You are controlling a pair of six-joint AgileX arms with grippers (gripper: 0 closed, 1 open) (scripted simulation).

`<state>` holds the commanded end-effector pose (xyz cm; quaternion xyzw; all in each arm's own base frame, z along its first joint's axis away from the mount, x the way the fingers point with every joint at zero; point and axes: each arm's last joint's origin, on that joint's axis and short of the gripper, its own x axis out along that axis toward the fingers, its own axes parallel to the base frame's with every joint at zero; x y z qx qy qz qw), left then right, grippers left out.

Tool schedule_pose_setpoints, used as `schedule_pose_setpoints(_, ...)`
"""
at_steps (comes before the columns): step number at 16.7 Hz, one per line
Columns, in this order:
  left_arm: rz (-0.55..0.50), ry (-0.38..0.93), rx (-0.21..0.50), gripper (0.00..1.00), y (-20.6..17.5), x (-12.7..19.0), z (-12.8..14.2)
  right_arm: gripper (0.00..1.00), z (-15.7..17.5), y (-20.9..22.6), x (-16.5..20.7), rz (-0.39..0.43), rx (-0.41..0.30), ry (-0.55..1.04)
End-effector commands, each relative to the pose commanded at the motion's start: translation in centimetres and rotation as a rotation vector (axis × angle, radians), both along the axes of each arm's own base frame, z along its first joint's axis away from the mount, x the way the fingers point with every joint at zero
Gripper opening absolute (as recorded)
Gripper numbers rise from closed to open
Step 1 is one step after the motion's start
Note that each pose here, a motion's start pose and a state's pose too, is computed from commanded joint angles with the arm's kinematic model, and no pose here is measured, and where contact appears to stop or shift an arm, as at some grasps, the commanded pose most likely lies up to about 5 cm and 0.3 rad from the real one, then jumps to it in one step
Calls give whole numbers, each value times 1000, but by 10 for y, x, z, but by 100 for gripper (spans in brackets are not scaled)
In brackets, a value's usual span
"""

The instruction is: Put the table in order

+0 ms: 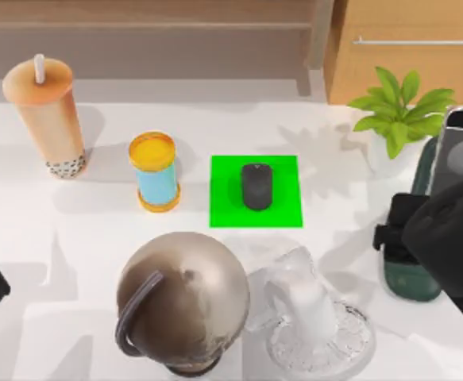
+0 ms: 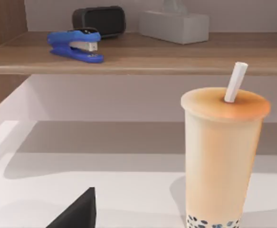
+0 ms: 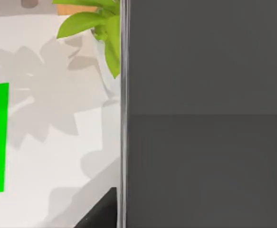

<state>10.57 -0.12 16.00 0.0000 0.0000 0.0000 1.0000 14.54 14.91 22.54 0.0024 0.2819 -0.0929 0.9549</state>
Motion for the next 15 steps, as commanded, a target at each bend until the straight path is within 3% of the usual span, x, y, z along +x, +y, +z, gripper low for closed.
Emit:
schedule_pose_setpoints(8, 0, 0, 0, 100, 0, 0, 0, 0, -7, -8, 20, -7, 26, -14)
schedule_pose_setpoints(15, 0, 0, 0, 100, 0, 0, 0, 0, -21, -9, 44, 0, 0, 0)
